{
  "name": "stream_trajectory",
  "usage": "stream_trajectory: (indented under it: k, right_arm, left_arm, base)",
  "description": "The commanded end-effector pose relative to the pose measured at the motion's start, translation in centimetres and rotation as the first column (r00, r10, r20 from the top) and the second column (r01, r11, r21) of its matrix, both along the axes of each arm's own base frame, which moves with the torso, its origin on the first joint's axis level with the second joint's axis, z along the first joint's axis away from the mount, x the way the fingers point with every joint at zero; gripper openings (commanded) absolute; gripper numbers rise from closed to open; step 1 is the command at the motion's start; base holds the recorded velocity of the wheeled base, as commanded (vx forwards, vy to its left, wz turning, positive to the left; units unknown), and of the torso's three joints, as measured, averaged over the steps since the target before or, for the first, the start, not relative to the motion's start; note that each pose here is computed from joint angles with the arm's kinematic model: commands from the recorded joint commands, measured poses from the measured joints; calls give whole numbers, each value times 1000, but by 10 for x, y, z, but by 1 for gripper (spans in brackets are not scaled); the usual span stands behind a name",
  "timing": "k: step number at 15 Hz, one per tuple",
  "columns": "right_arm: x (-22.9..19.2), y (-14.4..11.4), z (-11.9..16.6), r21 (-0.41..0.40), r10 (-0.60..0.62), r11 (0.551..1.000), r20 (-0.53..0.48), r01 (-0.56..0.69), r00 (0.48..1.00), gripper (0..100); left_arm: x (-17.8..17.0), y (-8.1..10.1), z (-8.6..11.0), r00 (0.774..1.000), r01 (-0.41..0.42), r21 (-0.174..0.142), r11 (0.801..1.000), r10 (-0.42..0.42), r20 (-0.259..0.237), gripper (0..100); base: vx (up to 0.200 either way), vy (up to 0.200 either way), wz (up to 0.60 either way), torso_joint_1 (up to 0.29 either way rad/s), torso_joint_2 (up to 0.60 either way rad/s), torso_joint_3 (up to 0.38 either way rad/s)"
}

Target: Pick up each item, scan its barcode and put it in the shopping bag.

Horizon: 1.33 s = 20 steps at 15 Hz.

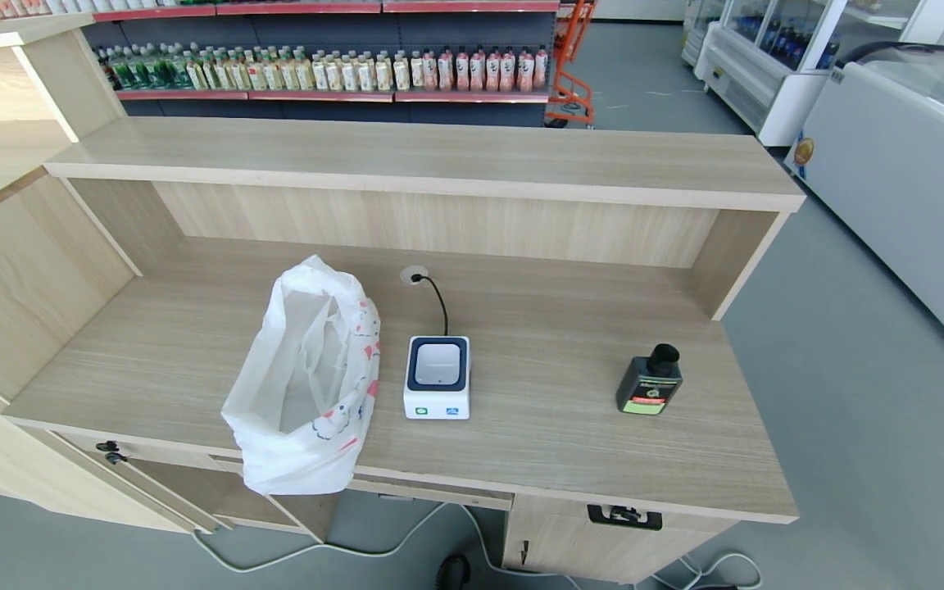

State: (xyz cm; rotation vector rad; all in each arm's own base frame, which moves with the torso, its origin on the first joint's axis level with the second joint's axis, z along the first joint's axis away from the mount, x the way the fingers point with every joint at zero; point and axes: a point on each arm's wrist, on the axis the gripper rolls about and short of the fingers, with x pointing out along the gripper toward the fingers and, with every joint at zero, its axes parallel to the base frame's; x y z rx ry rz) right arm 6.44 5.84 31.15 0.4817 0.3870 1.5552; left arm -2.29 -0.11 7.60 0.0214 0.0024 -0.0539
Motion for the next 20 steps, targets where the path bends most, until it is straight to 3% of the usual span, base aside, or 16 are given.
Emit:
stream_trajectory:
  k: [1,2,4,5,6,7,8,9,11,13,15,16,17,18,20]
  right_arm:
    - [2,0,-1,-1,-16,1000,-4,16,1000,0]
    - [5,2,-1,-2,-43,999,-8,43,999,0]
    - [23,9,-10,-27,-209,977,76,211,975,0]
    - [40,15,-23,-76,-345,930,163,360,924,0]
    - [55,20,-35,-133,-478,845,245,518,843,0]
    - [65,23,-42,-170,-553,776,280,608,784,0]
    - [68,24,-44,-177,-575,754,290,633,765,0]
    - [73,24,-47,-186,-619,704,314,686,720,0]
    - [82,26,-57,-227,-625,592,478,774,618,0]
    - [85,24,-66,-257,-606,531,551,807,574,0]
    - [94,16,-80,-302,-561,401,665,865,493,0]
    - [95,12,-82,-305,-550,364,692,880,467,0]
    - [103,0,-85,-307,-533,235,753,922,386,0]
    - [107,-3,-87,-301,-498,184,792,936,353,0]
    - [112,1,-88,-274,-486,202,806,940,339,0]
  left_arm:
    - [0,0,0,1000,0,0,1000,0,0,0]
    - [0,0,0,1000,0,0,1000,0,0,0]
    - [0,0,0,1000,0,0,1000,0,0,0]
    - [0,0,0,1000,0,0,1000,0,0,0]
    - [0,0,0,1000,0,0,1000,0,0,0]
    - [0,0,0,1000,0,0,1000,0,0,0]
    - [0,0,0,1000,0,0,1000,0,0,0]
    - [0,0,0,1000,0,0,1000,0,0,0]
    - [0,0,0,1000,0,0,1000,0,0,0]
    - [0,0,0,1000,0,0,1000,0,0,0]
    - [0,0,0,1000,0,0,1000,0,0,0]
    - [0,0,0,1000,0,0,1000,0,0,0]
    - [0,0,0,1000,0,0,1000,0,-2,0]
    - [0,0,0,1000,0,0,1000,0,-2,0]
    - [0,0,0,1000,0,0,1000,0,0,0]
  base:
    - [0,0,0,0,0,0]
    - [0,0,0,0,0,0]
    - [0,0,0,0,0,0]
    - [0,0,0,0,0,0]
    - [0,0,0,0,0,0]
    - [0,0,0,0,0,0]
    - [0,0,0,0,0,0]
    - [0,0,0,0,0,0]
    - [0,0,0,0,0,0]
    - [0,0,0,0,0,0]
    - [0,0,0,0,0,0]
    - [0,0,0,0,0,0]
    - [0,0,0,0,0,0]
    - [0,0,0,0,0,0]
    - [0,0,0,0,0,0]
